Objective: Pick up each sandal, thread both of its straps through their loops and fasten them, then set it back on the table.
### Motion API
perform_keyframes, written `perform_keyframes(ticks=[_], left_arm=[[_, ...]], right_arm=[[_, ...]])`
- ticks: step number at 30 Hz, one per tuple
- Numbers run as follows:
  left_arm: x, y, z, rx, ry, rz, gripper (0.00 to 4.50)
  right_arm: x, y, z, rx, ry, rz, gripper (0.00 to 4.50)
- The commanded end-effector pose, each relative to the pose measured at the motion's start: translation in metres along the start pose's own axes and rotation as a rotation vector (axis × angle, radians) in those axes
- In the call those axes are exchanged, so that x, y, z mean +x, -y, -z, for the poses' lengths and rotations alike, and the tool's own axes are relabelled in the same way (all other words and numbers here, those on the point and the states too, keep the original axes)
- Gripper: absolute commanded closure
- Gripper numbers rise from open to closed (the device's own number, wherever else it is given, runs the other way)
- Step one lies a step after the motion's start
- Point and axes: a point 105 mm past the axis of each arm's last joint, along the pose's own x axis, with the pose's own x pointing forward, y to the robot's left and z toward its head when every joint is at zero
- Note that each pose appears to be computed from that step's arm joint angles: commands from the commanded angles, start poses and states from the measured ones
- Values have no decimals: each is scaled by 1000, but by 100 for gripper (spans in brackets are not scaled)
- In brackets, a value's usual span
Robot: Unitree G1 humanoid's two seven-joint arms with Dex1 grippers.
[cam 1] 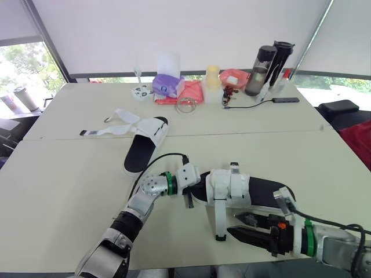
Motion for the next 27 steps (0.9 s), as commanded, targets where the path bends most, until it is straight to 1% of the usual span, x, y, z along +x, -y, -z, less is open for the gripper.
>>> perform_keyframes(ticks=[1, 4, 7, 10, 14, 15, 17, 18, 27], left_arm=[[-7, 14, 35, -77, -136, 32, 450], [-7, 14, 35, -76, -137, 31, 450], [-7, 14, 35, -75, -137, 32, 450], [-7, 13, 36, -75, -138, 29, 450], [-8, 12, 36, -77, -138, 22, 450], [-9, 12, 37, -77, -140, 22, 450], [-10, 14, 38, -79, -141, 23, 450], [-9, 14, 38, -79, -141, 23, 450], [-7, 14, 37, -79, -139, 27, 450]], right_arm=[[6, -1, -1, -27, 5, -6, 4], [12, 3, 0, -14, 11, -6, 4], [20, -2, -1, -1, 17, -53, 4], [29, -5, -2, 12, 25, -81, 76], [29, -9, -2, 37, 44, -102, 275], [28, -11, 0, 43, 43, -110, 340], [27, -15, 4, 51, 31, -120, 433], [26, -17, 6, 61, 23, -129, 445], [23, -30, 19, 47, -36, -158, 445]])
